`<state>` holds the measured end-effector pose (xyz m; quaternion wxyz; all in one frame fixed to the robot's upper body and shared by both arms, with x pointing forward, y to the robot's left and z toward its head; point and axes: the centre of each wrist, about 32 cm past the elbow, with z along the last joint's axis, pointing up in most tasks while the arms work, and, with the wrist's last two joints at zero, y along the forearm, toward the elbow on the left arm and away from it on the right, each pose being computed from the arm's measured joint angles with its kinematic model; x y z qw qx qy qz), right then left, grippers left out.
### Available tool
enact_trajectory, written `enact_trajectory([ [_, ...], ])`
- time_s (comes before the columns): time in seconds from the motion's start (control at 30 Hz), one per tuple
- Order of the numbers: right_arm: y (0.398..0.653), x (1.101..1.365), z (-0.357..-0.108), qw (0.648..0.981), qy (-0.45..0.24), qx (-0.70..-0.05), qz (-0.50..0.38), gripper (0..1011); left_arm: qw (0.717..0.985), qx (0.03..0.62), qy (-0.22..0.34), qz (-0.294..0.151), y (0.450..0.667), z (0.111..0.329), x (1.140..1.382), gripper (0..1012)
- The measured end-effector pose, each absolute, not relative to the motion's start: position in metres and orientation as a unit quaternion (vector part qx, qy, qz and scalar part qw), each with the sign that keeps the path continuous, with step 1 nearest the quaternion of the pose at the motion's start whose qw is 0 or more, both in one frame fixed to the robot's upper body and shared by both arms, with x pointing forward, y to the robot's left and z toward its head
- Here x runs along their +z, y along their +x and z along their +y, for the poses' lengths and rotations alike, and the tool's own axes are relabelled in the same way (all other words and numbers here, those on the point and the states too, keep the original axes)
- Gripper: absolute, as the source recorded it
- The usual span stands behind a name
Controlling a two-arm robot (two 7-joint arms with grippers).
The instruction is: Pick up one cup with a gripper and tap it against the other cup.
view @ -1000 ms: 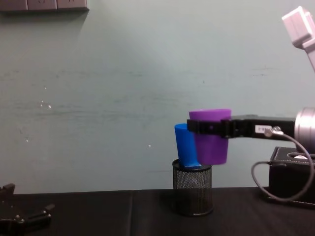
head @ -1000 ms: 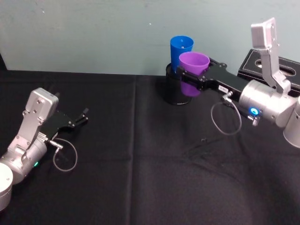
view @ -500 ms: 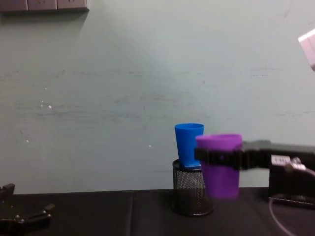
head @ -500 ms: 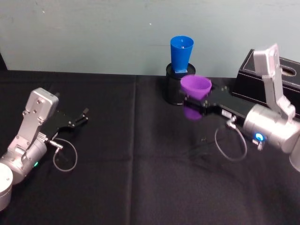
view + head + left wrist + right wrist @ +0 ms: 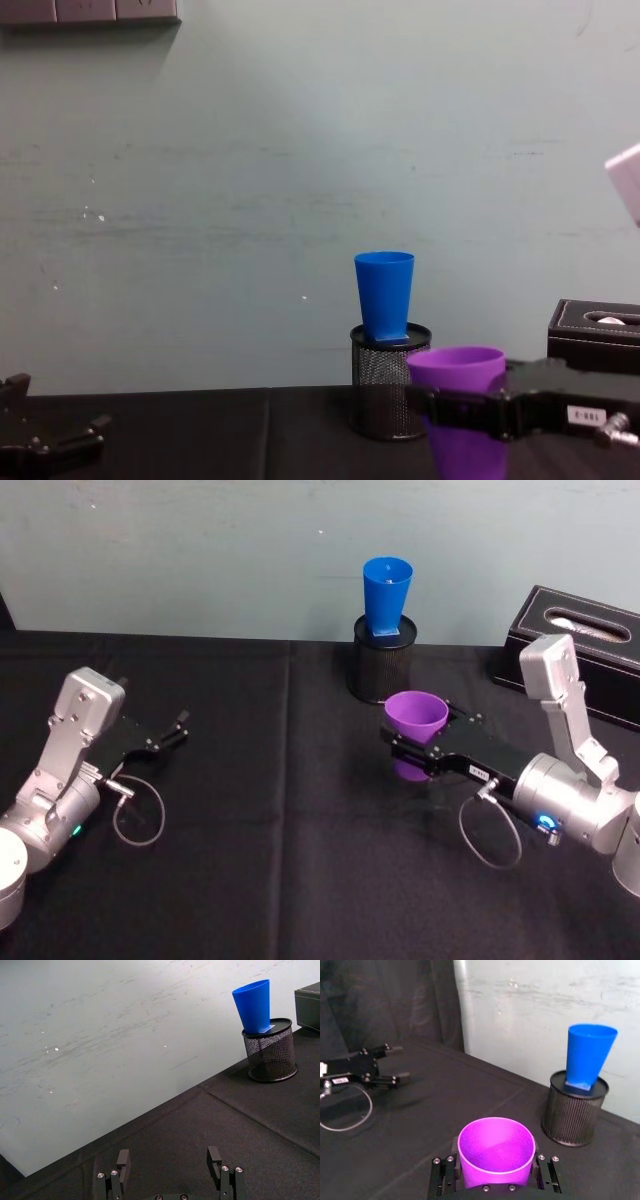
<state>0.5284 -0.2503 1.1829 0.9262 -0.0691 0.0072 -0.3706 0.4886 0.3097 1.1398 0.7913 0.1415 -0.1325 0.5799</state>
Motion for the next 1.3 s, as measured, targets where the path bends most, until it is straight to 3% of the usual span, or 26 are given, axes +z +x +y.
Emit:
enact_trajectory([
  [0.47, 0.529, 1.167, -0.247, 0.922, -0.101, -0.37, 0.055, 743, 0.791, 0.58, 0.141, -0.133, 0.489, 0.31, 1.14, 1005],
  [1.3, 0.533, 1.164, -0.247, 0.923, -0.115, -0.36, 0.075, 743, 0.791, 0.58, 0.141, -0.132, 0.489, 0.31, 1.14, 1005],
])
